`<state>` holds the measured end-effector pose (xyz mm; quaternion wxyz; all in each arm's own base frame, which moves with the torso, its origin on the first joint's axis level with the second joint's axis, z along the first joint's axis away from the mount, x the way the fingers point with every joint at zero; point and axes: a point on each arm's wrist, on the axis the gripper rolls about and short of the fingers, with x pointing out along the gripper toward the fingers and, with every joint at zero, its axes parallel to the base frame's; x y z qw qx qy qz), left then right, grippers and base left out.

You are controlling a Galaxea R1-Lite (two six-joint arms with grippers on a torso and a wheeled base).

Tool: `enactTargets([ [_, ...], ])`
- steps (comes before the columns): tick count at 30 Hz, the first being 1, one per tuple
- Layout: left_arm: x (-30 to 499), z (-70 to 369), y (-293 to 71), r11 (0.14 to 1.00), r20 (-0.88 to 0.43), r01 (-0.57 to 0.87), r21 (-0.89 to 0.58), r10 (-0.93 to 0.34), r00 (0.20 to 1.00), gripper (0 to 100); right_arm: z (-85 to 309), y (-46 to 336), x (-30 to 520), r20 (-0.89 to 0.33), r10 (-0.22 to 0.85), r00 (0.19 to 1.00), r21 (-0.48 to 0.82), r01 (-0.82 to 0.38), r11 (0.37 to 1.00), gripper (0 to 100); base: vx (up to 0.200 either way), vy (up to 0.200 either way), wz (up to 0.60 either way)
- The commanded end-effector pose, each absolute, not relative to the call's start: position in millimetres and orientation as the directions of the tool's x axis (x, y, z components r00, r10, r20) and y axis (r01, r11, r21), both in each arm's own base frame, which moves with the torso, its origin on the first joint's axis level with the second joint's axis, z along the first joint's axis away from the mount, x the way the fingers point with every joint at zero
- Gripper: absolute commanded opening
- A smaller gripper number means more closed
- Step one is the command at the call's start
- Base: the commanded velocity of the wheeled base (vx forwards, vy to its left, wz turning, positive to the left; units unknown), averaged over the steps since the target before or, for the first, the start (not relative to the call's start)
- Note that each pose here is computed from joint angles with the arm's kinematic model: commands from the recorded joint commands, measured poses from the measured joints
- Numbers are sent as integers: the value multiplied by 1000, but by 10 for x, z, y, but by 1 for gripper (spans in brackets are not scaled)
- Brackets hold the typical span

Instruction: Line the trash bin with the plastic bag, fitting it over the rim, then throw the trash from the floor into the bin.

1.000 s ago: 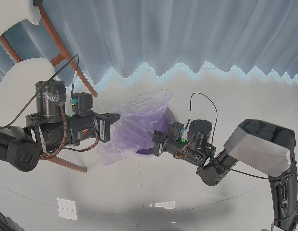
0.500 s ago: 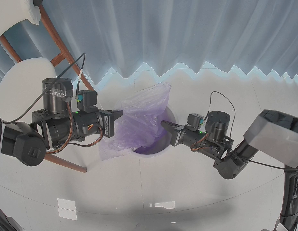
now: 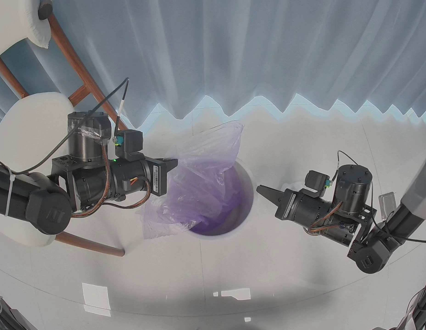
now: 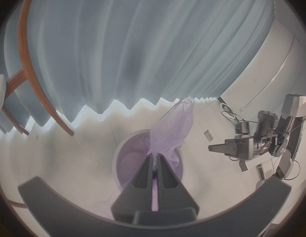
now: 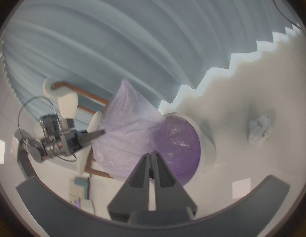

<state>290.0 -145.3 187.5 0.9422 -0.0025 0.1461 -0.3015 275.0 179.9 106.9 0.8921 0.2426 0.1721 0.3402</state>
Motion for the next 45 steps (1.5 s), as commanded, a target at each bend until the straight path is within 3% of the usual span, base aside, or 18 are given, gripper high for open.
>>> enactTargets([
  [1, 2884, 1818, -1566, 806, -287, 586, -86, -583, 760, 0, 1266, 1751, 2432, -115, 693, 711, 649, -475, 594, 0, 200, 0, 0],
  [7, 2735, 1712, -1817, 838, -328, 544, -44, -526, 784, 0, 1276, 1817, 2112, -210, 714, 668, 741, -367, 562, 0, 0, 0, 0],
  [11, 2733, 1604, -1920, 832, -351, 555, -23, -527, 774, 0, 1338, 1880, 2116, -201, 696, 690, 792, -304, 529, 0, 0, 0, 0],
  [17, 2743, 1485, -1959, 809, -373, 585, 53, -528, 763, 0, 1327, 1904, 2130, -244, 639, 730, 796, -226, 562, 0, 0, 0, 0],
  [22, 2680, 1416, -2048, 784, -394, 616, 68, -547, 739, 0, 1436, 1878, 2116, -219, 637, 739, 802, -236, 549, 0, 0, 0, 0],
  [23, 2672, 1411, -2062, 782, -395, 620, 68, -550, 736, 0, 1468, 1873, 2110, -218, 637, 739, 807, -231, 543, 100, 0, 0, 0],
  [26, 2648, 1399, -2107, 773, -398, 631, 69, -559, 727, 0, 1549, 1864, 2101, -240, 634, 735, 832, -181, 525, 100, 0, 0, 0],
  [28, 2624, 1372, -2169, 763, -404, 644, 63, -571, 715, 0, 1589, 1888, 2134, -333, 614, 716, 841, -69, 536, 100, 0, 0, 0],
  [31, 2593, 1363, -2197, 756, -408, 652, 62, -577, 708, 0, 1621, 1920, 2211, -401, 590, 701, 831, 7, 556, 100, 0, 0, 0],
  [45, 2549, 1358, -2227, 760, -410, 647, 69, -569, 713, 0, 1313, 1982, 2570, -522, 491, 698, 760, 118, 639, 100, 0, 0, 0],
])
